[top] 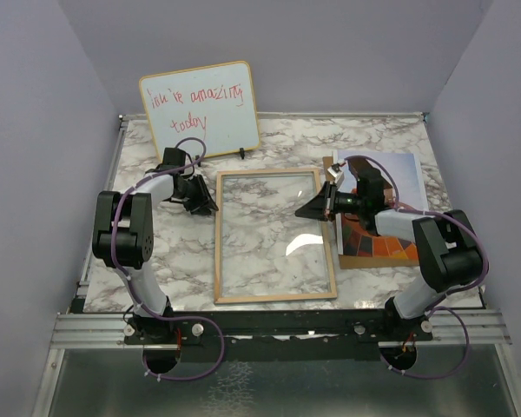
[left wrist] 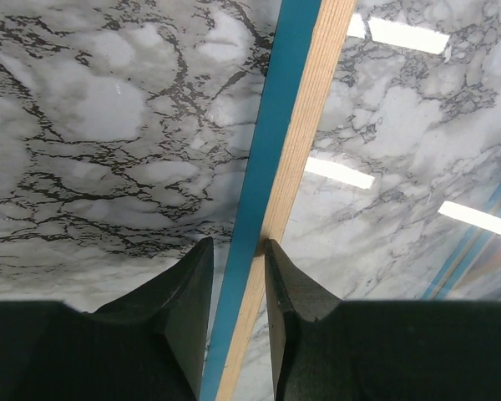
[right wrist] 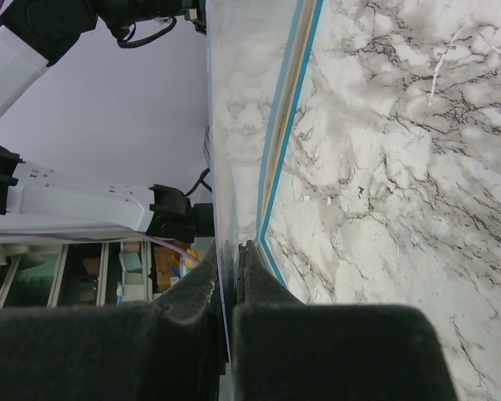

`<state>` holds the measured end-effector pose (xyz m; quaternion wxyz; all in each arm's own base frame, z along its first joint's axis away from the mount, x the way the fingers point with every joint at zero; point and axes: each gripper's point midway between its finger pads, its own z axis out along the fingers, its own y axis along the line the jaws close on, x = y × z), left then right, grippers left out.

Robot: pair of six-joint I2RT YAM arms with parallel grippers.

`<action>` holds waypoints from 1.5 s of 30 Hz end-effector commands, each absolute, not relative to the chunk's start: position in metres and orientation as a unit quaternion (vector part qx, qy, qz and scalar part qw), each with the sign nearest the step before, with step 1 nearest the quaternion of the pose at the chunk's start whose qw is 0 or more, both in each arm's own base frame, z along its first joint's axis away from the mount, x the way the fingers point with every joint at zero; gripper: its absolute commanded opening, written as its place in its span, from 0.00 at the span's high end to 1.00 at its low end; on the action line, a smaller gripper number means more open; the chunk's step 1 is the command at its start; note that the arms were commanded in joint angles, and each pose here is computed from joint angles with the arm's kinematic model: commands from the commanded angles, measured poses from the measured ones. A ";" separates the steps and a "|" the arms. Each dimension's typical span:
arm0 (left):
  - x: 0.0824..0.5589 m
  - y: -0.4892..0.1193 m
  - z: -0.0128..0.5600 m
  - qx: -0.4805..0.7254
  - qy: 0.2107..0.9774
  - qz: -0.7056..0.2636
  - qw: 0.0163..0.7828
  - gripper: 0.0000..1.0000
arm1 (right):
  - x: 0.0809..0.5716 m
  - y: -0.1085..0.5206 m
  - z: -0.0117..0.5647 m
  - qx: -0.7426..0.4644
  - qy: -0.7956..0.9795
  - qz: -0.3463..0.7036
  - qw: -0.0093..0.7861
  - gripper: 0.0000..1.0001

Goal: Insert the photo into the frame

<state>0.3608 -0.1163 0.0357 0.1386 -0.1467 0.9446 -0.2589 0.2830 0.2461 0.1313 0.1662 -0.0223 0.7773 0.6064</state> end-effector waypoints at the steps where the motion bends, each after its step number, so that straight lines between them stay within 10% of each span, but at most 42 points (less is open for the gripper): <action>1: 0.357 -0.118 0.023 -0.141 0.948 -0.256 0.123 0.69 | 0.278 0.251 0.137 -0.050 0.768 0.615 0.173 1.00; 21: 0.356 -0.118 0.018 -0.142 0.949 -0.255 0.118 0.69 | 0.289 0.249 0.099 0.007 0.815 0.560 0.149 0.97; 45: 0.360 -0.119 0.017 -0.139 0.949 -0.256 0.120 0.69 | 0.292 0.248 0.091 0.015 0.837 0.528 0.142 0.66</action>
